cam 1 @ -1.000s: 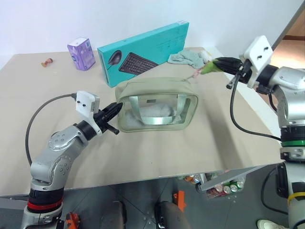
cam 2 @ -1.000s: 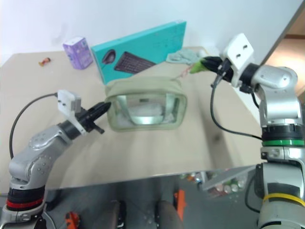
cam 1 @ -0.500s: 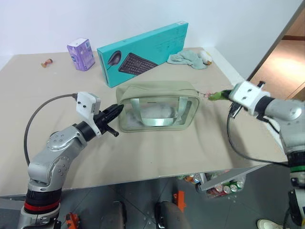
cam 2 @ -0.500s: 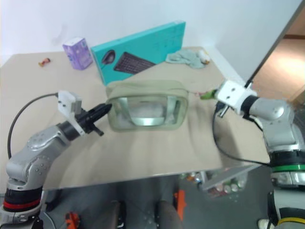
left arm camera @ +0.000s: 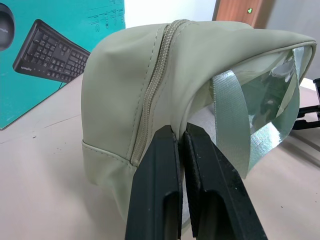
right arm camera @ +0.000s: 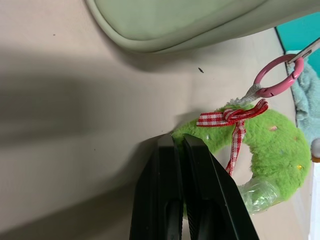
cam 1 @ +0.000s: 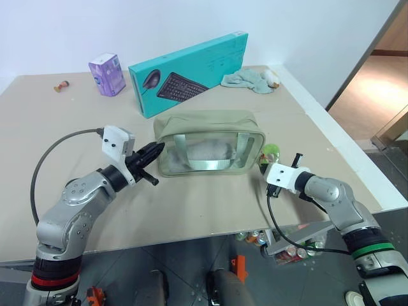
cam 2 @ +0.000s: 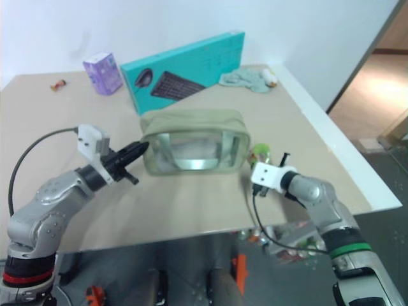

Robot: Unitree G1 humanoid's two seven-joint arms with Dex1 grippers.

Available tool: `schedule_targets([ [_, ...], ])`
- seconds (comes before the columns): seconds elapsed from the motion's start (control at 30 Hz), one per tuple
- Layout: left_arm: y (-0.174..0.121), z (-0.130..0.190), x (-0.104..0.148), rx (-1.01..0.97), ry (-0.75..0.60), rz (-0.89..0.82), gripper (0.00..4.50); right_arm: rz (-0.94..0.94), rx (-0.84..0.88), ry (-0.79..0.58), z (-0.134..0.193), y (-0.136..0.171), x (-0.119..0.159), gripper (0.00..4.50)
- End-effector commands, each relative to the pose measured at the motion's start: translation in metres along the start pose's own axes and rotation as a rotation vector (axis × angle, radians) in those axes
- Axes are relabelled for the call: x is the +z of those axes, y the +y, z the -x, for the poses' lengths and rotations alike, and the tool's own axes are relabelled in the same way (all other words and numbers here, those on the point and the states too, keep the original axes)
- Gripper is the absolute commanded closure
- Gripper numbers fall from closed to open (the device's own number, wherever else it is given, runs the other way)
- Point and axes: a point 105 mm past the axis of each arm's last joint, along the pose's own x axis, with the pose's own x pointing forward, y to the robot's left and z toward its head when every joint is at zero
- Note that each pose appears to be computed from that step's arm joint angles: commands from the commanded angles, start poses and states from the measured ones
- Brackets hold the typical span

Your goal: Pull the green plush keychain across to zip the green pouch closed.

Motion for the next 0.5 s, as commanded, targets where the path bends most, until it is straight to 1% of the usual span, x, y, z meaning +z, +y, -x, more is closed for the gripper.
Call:
schedule_targets([
  [0.03,-0.001,0.003,0.01,0.007,-0.031,-0.032,4.5,-0.022,-0.033,-0.03,-0.002,-0.01,0.007,4.45],
  [0.17,0.0,0.004,0.01,0.005,-0.027,-0.04,4.5,-0.083,-0.077,-0.081,0.001,-0.024,0.017,4.45],
  [0.23,0.001,0.005,0.009,-0.001,-0.026,-0.041,4.5,-0.157,-0.118,-0.116,0.005,-0.037,0.024,4.45],
  [0.27,0.001,0.006,0.009,-0.007,-0.022,-0.043,4.5,-0.19,-0.135,-0.131,0.008,-0.043,0.027,3.84],
  [0.3,0.001,0.008,0.009,-0.016,-0.021,-0.033,4.5,-0.23,-0.139,-0.143,0.01,-0.048,0.029,3.66],
  [0.37,0.001,0.01,0.009,-0.026,-0.021,-0.028,3.76,-0.309,-0.154,-0.169,0.018,-0.057,0.033,2.94],
  [0.5,0.002,0.014,0.013,-0.038,-0.025,-0.044,2.5,-0.458,-0.153,-0.217,0.036,-0.07,0.04,1.6],
])
